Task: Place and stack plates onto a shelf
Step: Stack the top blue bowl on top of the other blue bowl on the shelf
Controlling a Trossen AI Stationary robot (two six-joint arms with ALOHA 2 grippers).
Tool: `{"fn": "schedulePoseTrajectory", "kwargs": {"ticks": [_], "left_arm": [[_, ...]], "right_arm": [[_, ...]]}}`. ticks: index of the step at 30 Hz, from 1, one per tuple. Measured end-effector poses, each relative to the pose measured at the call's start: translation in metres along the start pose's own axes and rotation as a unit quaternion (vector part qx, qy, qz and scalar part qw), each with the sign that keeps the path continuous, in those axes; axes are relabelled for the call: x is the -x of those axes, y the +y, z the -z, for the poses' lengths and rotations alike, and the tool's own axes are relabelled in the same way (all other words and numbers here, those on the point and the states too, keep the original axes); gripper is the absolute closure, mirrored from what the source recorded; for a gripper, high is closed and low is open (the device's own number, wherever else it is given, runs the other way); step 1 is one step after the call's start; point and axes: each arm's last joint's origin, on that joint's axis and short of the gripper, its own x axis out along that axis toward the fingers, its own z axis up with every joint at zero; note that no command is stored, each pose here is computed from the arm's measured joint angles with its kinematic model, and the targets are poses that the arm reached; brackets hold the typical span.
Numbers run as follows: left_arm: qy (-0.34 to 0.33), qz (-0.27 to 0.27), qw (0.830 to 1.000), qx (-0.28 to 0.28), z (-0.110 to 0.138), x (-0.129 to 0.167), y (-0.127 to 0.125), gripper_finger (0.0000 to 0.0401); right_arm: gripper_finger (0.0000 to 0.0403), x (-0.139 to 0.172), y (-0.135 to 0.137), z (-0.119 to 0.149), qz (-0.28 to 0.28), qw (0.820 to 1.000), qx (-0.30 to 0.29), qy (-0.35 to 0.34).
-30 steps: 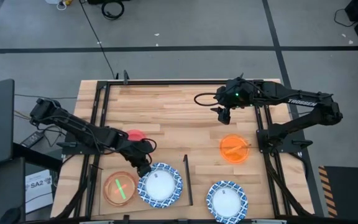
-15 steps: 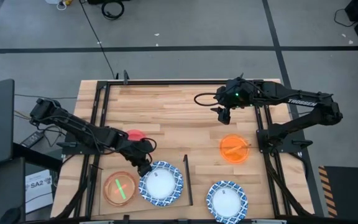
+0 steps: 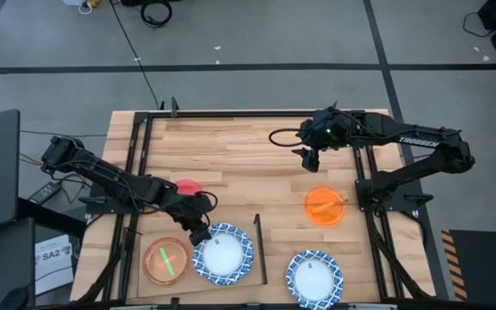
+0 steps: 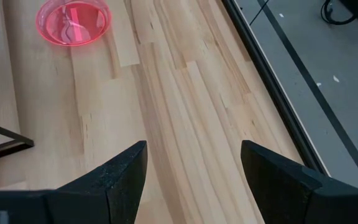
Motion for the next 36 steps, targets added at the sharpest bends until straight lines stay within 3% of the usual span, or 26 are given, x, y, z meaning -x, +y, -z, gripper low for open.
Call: {"fn": "schedulePoseTrajectory", "kwargs": {"ticks": [7,29,36], "left_arm": [[0.000,0.000,1.000,-0.001,0.0000,0.0000,0.0000,0.0201],[-0.001,0.000,1.000,-0.006,-0.0003,0.0001,0.0001,0.0197],[-0.007,-0.003,1.000,-0.006,-0.0007,0.0001,0.0003,0.0148]], "right_arm": [[0.0137,0.0000,0.0000,0.0000,0.000,1.000,0.000,0.000],[0.0137,0.0000,0.0000,0.0000,0.000,1.000,0.000,0.000],[0.0137,-0.0001,0.0000,0.0000,0.000,1.000,0.000,0.000]]}}
